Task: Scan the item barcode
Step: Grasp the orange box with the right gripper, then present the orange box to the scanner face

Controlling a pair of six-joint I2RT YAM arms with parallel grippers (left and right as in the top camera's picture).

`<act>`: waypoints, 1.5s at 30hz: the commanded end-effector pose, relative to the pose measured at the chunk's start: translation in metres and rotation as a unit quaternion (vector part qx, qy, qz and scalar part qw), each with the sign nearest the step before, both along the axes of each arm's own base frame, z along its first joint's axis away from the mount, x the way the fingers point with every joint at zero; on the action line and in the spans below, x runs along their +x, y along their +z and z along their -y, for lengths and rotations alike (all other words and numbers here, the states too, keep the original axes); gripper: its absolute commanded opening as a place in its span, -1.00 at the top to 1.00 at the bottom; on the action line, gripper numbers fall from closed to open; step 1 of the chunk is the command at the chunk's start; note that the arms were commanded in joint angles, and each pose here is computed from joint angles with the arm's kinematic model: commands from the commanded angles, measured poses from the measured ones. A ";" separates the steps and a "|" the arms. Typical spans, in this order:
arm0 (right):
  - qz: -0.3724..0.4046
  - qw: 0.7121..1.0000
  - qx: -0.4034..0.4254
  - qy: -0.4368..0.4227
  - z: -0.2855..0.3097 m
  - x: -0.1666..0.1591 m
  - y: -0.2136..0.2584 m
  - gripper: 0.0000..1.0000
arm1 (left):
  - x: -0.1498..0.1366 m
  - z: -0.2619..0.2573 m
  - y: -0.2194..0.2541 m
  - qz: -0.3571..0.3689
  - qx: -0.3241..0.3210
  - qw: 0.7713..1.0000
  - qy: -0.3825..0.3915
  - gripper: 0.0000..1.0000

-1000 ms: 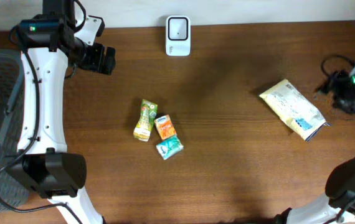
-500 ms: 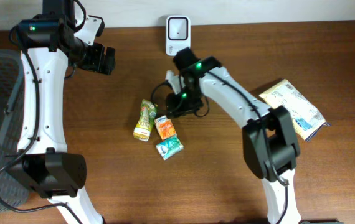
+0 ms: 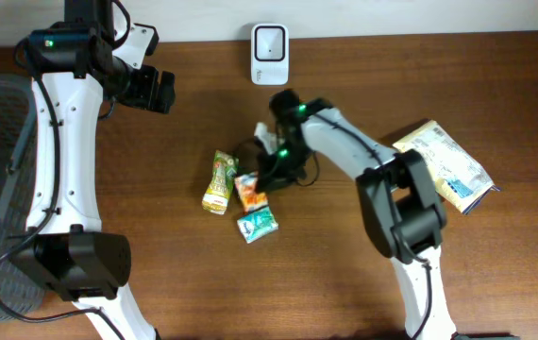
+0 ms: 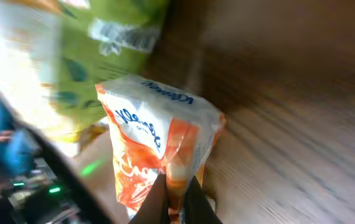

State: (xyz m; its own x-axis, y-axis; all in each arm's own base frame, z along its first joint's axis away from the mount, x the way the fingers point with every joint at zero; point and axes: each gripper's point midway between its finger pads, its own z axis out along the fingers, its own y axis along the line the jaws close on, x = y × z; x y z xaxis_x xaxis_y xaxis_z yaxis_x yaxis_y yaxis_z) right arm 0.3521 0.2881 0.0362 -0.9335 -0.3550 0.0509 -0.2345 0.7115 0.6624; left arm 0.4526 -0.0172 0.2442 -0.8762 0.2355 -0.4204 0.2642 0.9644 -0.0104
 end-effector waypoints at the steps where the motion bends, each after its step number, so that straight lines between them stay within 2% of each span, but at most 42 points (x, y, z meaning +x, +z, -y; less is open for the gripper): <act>1: 0.026 0.975 0.218 -0.022 0.027 0.026 0.095 0.92 | 0.001 -0.001 0.007 0.011 -0.001 1.000 -0.007 -0.98; 3: 0.029 0.951 0.302 -0.061 0.059 0.043 0.125 0.92 | 0.001 -0.001 0.007 0.011 -0.001 1.000 -0.007 -0.98; 5: 0.032 0.940 0.332 -0.077 0.070 0.050 0.136 0.92 | 0.001 -0.001 0.007 0.011 -0.001 1.000 -0.007 -0.98; 7: 0.049 0.906 0.415 -0.073 0.074 0.053 0.165 0.92 | 0.001 -0.001 0.007 0.011 -0.001 1.000 -0.007 -0.98; 8: 0.053 0.902 0.423 -0.070 0.073 0.053 0.168 0.92 | 0.001 -0.001 0.007 0.011 -0.001 1.000 -0.007 -0.98; 15: 0.082 0.898 0.428 -0.056 0.074 0.051 0.191 0.92 | 0.001 -0.001 0.007 0.011 -0.001 1.000 -0.007 -0.98; 18: 0.115 0.893 0.433 -0.044 0.076 0.051 0.228 0.92 | 0.001 -0.001 0.007 0.011 -0.001 1.000 -0.007 -0.99; 22: 0.181 0.881 0.433 -0.055 0.108 0.047 0.273 0.92 | 0.001 -0.001 0.007 0.011 -0.001 1.000 -0.007 -0.98; 25: 0.192 0.880 0.427 -0.082 0.132 0.053 0.278 0.92 | 0.001 -0.001 0.007 0.011 -0.001 1.000 -0.007 -0.99; 29: 0.192 0.880 0.427 -0.083 0.133 0.053 0.278 0.92 | 0.001 -0.001 0.007 0.011 -0.001 1.000 -0.007 -0.98; 30: 0.196 0.887 0.409 -0.083 0.132 0.055 0.273 0.92 | 0.001 -0.001 0.007 0.011 -0.001 1.000 -0.007 -0.98; 31: 0.195 0.931 0.293 -0.101 0.130 0.062 0.240 0.92 | 0.001 -0.001 0.007 0.011 -0.001 1.000 -0.007 -0.98; 32: 0.203 0.954 0.195 -0.105 0.127 0.065 0.220 0.92 | 0.001 -0.001 0.007 0.011 -0.001 1.000 -0.007 -0.98; 33: 0.230 0.962 0.108 -0.104 0.121 0.072 0.218 0.92 | 0.001 -0.001 0.007 0.011 -0.001 1.000 -0.007 -0.99; 34: 0.273 0.955 0.032 -0.115 0.120 0.084 0.227 0.92 | 0.001 -0.001 0.007 0.011 -0.001 1.000 -0.007 -0.99; 36: 0.383 0.907 -0.102 -0.140 0.128 0.109 0.261 0.92 | 0.001 -0.001 0.007 0.011 -0.001 1.000 -0.007 -0.99; 37: 0.454 0.861 -0.189 -0.131 0.133 0.120 0.279 0.92 | 0.001 -0.001 0.007 0.011 -0.001 1.000 -0.007 -0.98; 38: 0.485 0.831 -0.243 -0.125 0.136 0.129 0.282 0.92 | 0.001 -0.001 0.007 0.011 -0.001 1.000 -0.007 -0.98; 39: 0.522 0.785 -0.315 -0.113 0.137 0.146 0.281 0.92 | 0.001 -0.001 0.007 0.011 -0.001 1.000 -0.007 -0.98; 41: 0.566 0.736 -0.364 -0.072 0.122 0.176 0.270 0.92 | 0.001 -0.001 0.007 0.011 -0.001 1.000 -0.007 -0.98; 42: 0.597 0.695 -0.399 -0.039 0.111 0.206 0.256 0.93 | 0.001 -0.001 0.007 0.011 -0.001 1.000 -0.007 -0.99; 45: 0.632 0.657 -0.411 -0.003 0.093 0.245 0.230 0.92 | 0.001 -0.001 0.007 0.011 -0.001 1.000 -0.007 -0.99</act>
